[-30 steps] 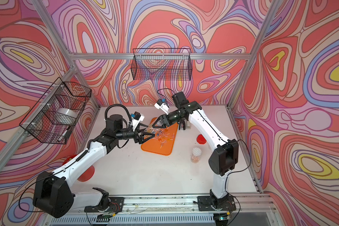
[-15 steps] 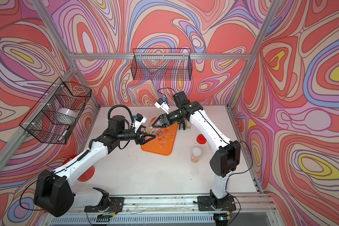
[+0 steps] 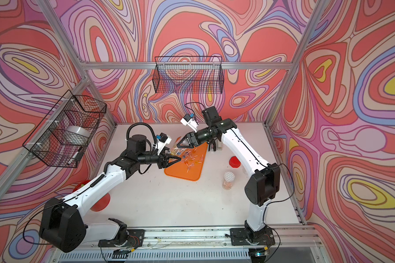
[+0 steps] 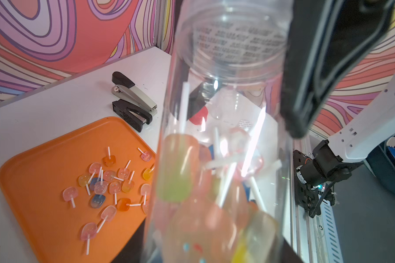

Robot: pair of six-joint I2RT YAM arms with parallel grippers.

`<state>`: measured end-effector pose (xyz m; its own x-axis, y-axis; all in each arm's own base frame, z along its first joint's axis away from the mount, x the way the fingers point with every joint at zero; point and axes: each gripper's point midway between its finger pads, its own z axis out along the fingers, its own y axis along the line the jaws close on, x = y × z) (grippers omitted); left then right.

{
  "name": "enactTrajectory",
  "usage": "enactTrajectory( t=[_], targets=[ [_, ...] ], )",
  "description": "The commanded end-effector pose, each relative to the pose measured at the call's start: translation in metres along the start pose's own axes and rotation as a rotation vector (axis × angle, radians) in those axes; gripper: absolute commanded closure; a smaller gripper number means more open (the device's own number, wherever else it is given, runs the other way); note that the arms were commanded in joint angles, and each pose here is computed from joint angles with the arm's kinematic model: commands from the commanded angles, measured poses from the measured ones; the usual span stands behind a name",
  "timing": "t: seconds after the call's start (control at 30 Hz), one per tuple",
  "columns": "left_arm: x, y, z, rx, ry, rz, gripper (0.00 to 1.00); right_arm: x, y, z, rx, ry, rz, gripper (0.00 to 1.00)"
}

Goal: Pour the candies out of the jar
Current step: Pick up the jar from the center of the board.

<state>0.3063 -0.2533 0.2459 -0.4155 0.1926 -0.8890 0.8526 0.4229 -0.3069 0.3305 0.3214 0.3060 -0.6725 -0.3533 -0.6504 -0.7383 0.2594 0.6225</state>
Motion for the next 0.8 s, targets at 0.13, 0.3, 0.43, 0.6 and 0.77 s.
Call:
enactTrajectory(
  t=[0.13, 0.3, 0.43, 0.6, 0.77],
  targets=[
    [-0.016, 0.003, -0.004, -0.037, -0.029, 0.019, 0.71, 0.003, 0.006, -0.001, -0.001, 0.0, -0.014, 0.64],
    [-0.015, 0.003, -0.004, -0.038, -0.02, 0.009, 0.98, -0.003, 0.003, -0.003, 0.029, -0.022, -0.008, 0.51],
    [-0.017, 0.001, -0.005, -0.03, -0.013, 0.001, 1.0, -0.013, 0.004, -0.005, 0.046, -0.068, -0.002, 0.37],
    [-0.018, 0.001, -0.005, -0.031, -0.014, -0.02, 1.0, -0.024, -0.002, -0.007, 0.082, -0.113, 0.032, 0.15],
    [-0.021, 0.001, -0.008, -0.046, -0.05, -0.007, 1.0, -0.033, -0.001, -0.015, 0.114, -0.172, 0.054, 0.1]
  ],
)
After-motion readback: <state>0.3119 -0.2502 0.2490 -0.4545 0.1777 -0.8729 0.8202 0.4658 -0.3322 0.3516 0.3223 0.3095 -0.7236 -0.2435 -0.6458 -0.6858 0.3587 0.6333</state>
